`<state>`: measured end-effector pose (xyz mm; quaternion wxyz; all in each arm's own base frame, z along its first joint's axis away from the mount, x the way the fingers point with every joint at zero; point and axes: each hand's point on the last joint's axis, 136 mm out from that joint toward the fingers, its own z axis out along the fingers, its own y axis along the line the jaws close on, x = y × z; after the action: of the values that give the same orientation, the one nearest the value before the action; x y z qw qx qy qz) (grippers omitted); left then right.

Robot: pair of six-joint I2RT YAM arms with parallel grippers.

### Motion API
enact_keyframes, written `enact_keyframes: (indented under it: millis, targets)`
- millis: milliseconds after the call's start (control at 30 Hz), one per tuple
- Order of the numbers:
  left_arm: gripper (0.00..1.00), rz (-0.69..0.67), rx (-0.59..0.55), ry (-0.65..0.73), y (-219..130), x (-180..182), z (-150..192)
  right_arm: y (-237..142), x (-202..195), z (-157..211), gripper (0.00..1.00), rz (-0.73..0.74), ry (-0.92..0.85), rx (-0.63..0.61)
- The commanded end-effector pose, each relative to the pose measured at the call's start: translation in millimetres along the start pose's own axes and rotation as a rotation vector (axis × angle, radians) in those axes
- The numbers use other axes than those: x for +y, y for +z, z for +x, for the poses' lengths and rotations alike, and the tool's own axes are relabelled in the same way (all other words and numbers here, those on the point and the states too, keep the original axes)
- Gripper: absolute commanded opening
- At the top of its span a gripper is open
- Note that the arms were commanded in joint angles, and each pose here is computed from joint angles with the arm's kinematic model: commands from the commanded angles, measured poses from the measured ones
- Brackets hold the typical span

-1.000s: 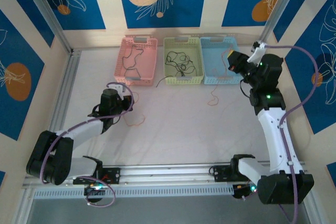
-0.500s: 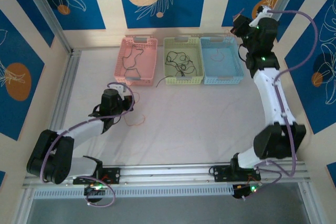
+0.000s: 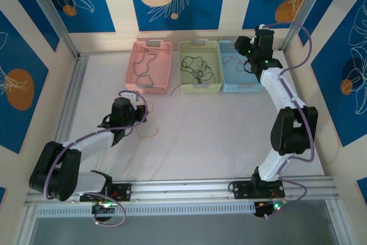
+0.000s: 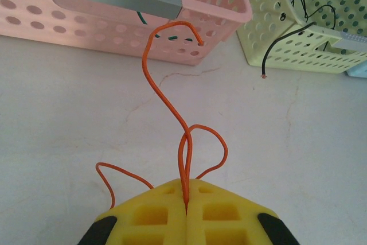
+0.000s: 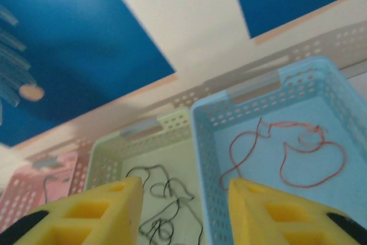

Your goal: Untangle the cables

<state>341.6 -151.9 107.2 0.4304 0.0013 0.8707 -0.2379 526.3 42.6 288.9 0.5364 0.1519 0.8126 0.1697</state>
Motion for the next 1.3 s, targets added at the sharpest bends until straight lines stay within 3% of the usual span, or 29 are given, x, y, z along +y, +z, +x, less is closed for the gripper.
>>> enact_keyframes:
  millis: [0,133,333,500,533,633,767,800,1267]
  targets:
    - [0.0,0.029,-0.029,0.041,-2.6,-8.8,-3.7,-39.6,43.4,-1.2,0.44,-0.207,-0.097,-0.046]
    - [0.0,0.114,-0.049,0.057,-8.5,-24.9,-7.0,-64.6,74.8,48.5,0.43,-0.399,-0.203,-0.016]
    - [0.0,0.413,-0.12,0.072,-32.1,-80.1,-24.1,-100.6,106.1,132.5,0.44,-0.689,-0.291,0.064]
    - [0.0,0.506,-0.122,0.109,-47.2,-106.1,-33.5,-139.7,151.6,205.9,0.46,-0.916,-0.443,0.196]
    - [0.0,0.524,-0.124,0.117,-50.8,-111.1,-34.8,-149.6,160.6,220.9,0.61,-0.97,-0.471,0.223]
    - [0.0,0.582,-0.107,0.126,-61.0,-125.3,-37.4,-168.6,181.2,254.6,0.66,-1.064,-0.576,0.238]
    - [0.0,0.659,-0.102,0.132,-77.9,-142.7,-42.1,-184.5,202.4,276.7,0.67,-1.163,-0.622,0.26]
    - [0.0,0.672,-0.105,0.135,-82.0,-145.5,-42.9,-187.2,207.3,281.7,0.99,-1.181,-0.642,0.261]
    - [0.0,0.753,-0.093,0.147,-104.4,-164.3,-40.9,-172.7,247.7,301.3,0.97,-1.182,-0.701,0.116]
